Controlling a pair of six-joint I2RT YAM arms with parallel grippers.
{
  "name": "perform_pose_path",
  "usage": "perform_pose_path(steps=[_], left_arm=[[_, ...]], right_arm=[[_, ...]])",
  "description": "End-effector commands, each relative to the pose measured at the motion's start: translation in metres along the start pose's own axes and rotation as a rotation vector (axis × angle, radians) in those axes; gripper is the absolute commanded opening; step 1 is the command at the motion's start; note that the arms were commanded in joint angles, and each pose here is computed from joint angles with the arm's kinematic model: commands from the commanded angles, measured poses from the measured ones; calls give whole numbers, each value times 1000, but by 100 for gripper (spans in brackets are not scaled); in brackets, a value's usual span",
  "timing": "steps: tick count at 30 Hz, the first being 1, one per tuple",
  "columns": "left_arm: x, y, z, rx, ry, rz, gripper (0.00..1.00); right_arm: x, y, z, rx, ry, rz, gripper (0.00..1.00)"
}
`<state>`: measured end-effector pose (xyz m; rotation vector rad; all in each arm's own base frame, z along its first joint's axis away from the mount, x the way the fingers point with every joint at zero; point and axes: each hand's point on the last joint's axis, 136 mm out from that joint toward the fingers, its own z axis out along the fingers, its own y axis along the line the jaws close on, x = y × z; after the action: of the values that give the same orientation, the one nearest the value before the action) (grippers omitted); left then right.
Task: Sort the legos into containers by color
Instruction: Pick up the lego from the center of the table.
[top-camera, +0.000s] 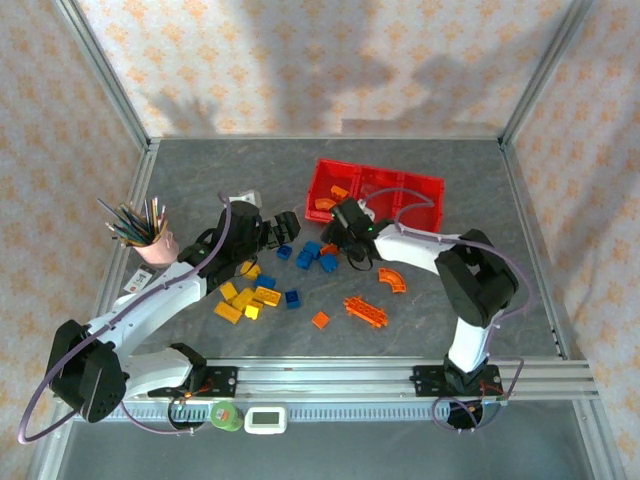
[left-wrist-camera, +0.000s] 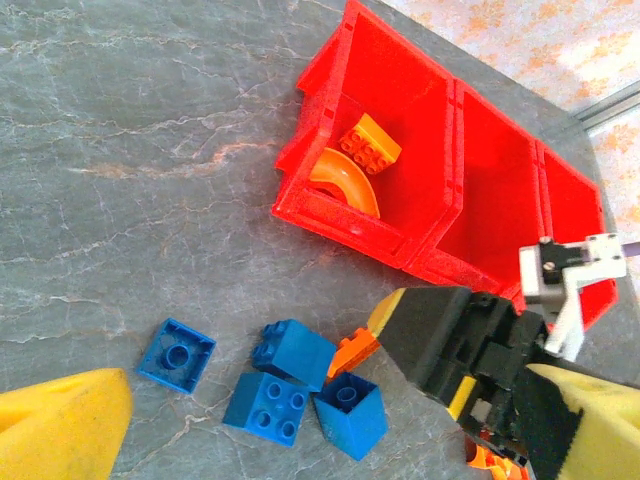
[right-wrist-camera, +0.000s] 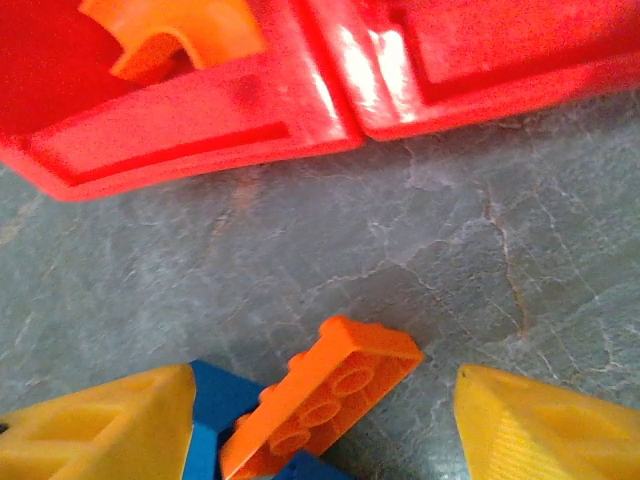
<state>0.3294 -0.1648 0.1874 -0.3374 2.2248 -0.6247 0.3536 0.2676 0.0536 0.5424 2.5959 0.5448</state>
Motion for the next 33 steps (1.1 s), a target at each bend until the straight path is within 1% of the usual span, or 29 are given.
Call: perform_pose_path(steps=[1, 8, 15, 19, 22, 28, 33], left_arm=[[7, 6, 4, -23, 13, 7, 99], [5, 6, 3, -29, 6, 14, 99], [5, 9, 2, -42, 6, 25, 99], [4, 9, 1, -43, 1, 27, 99], [4, 10, 1, -46, 1, 29, 99], [2, 9, -1, -43, -5, 25, 99], [1, 7, -1, -38, -9, 23, 99]], right_arm=[[-10, 8, 3, -9, -37, 61, 66], [-7, 5, 14, 20, -37, 86, 56], [-4, 4, 26, 60, -34, 64, 52], [-3, -2, 29, 80, -38, 58, 45], [-2, -4, 28, 85, -38, 53, 39], [-4, -5, 19, 72, -53, 51, 34], [-8, 2, 15, 43, -63, 49, 27]])
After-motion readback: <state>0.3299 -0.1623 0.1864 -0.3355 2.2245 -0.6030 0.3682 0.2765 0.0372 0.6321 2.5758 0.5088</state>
